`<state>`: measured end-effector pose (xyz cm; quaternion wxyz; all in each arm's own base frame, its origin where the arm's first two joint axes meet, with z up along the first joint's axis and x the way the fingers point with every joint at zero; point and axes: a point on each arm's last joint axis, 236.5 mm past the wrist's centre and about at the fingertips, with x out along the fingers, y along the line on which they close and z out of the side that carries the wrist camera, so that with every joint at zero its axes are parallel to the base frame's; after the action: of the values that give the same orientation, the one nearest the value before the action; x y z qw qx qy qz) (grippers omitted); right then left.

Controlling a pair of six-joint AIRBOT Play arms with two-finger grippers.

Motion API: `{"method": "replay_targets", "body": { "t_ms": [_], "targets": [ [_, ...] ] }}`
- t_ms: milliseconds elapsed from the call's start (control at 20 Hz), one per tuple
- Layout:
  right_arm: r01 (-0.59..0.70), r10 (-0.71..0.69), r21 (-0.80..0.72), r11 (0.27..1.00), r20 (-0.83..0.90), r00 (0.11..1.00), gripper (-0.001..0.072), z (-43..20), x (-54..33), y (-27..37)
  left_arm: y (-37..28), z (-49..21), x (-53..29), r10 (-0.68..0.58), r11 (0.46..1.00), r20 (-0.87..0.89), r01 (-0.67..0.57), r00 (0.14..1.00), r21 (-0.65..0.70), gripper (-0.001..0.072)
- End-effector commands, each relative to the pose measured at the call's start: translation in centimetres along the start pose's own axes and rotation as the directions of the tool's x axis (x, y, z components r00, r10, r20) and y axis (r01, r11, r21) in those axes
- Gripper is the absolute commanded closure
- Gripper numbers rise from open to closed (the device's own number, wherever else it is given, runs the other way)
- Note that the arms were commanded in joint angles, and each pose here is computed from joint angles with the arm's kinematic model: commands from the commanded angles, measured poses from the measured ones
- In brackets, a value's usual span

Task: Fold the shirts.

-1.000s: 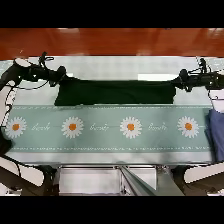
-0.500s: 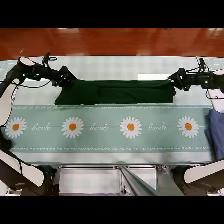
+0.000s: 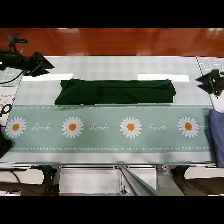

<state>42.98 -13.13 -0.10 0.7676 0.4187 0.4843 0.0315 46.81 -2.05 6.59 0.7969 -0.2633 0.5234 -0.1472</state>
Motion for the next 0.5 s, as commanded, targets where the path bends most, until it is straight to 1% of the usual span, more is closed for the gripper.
{"method": "replay_targets", "body": {
  "t_ms": [0,150,300,450],
  "targets": [
    [0.086,-0.084,0.05,0.995,-0.04,0.996,0.0293,-2.7,-0.3,-4.7,-0.5,-3.3,-3.5,0.076,0.996,0.135,-0.081,0.988,0.035,0.0203],
    [0.016,-0.008,0.072,0.997,-0.11,0.994,0.0289,-4.6,3.9,-4.4,-0.2,-8.1,-3.1,0.096,0.995,0.178,-0.099,0.979,0.011,0.0202],
    [-0.097,0.112,0.124,0.988,-0.126,0.986,0.0289,-4.8,7.1,-2.7,0.5,-11.7,-2.3,0.1,0.995,0.132,-0.098,0.986,-0.02,0.0202],
    [-0.107,0.126,0.115,0.988,-0.173,0.977,0.0289,-5.1,9.5,-1.9,0.6,-12.5,-2.0,0.096,0.995,0.111,-0.091,0.989,-0.047,0.0202]
  ]
}}
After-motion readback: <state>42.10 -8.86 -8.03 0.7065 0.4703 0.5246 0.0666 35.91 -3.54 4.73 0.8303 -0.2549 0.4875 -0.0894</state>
